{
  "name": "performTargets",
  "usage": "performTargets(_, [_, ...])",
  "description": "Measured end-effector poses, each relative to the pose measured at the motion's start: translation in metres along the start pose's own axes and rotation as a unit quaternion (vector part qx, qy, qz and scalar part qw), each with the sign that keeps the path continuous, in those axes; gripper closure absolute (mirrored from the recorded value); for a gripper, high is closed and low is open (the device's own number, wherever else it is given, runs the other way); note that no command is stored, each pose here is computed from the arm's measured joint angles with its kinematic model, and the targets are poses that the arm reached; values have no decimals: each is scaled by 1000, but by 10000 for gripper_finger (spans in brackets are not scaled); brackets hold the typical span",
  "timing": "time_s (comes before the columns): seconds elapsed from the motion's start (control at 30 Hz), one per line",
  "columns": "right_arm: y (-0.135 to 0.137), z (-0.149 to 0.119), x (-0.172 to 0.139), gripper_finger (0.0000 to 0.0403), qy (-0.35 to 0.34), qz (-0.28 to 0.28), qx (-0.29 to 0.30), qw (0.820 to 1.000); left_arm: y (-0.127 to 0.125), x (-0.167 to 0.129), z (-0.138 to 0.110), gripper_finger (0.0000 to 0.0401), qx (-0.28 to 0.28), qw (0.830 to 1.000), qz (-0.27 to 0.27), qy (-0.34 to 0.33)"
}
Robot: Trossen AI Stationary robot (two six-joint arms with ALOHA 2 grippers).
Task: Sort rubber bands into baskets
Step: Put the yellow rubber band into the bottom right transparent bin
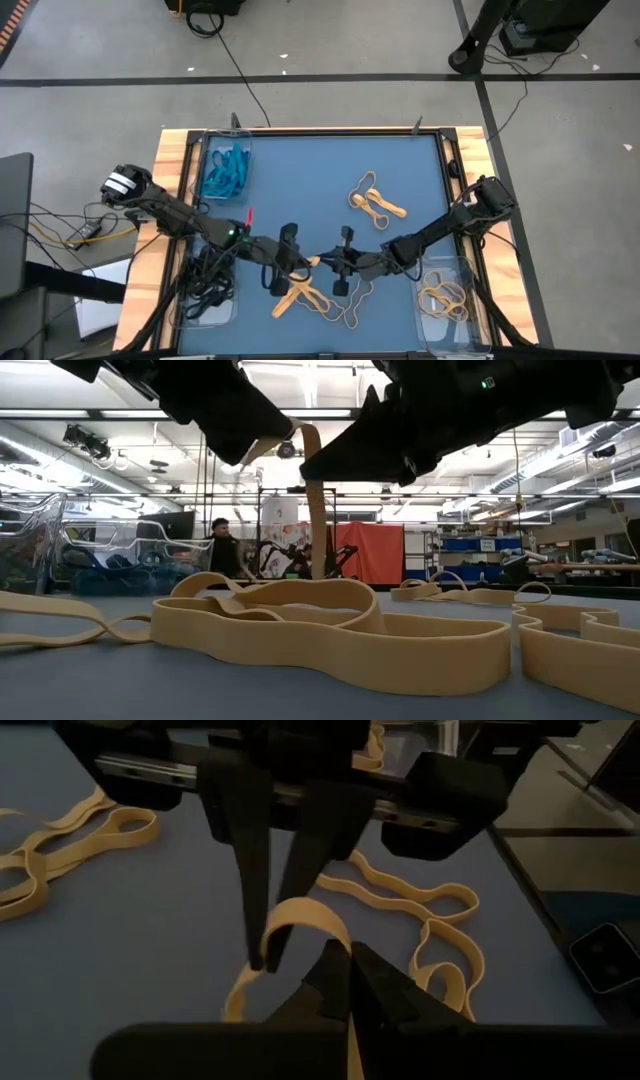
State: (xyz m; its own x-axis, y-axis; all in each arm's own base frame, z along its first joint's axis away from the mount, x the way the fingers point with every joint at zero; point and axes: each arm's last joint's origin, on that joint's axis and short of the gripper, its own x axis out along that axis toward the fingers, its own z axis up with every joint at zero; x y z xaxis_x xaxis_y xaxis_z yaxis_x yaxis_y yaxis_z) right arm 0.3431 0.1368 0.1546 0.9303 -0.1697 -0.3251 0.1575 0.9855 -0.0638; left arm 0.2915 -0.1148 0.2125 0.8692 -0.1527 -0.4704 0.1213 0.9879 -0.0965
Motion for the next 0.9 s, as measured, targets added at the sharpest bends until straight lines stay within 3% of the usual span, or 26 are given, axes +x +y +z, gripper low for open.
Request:
performTargets(0.23, [-3, 4, -8, 395, 12, -49, 14, 999, -2, -1, -2, 394, 5, 1000, 22, 1])
performTargets(0.47, [-7, 37, -58, 396, 21, -86, -5, 996, -1, -1, -9, 358, 9, 999, 32, 33])
performTargets(0.7, [-14, 56, -134, 396, 71, -41, 35, 996, -7, -3, -30, 332, 21, 999, 13, 35])
performTargets(0.9, [-15, 63, -201, 385, 88, 43, 100, 990, -7, -5, -49, 332, 52, 998, -1, 32])
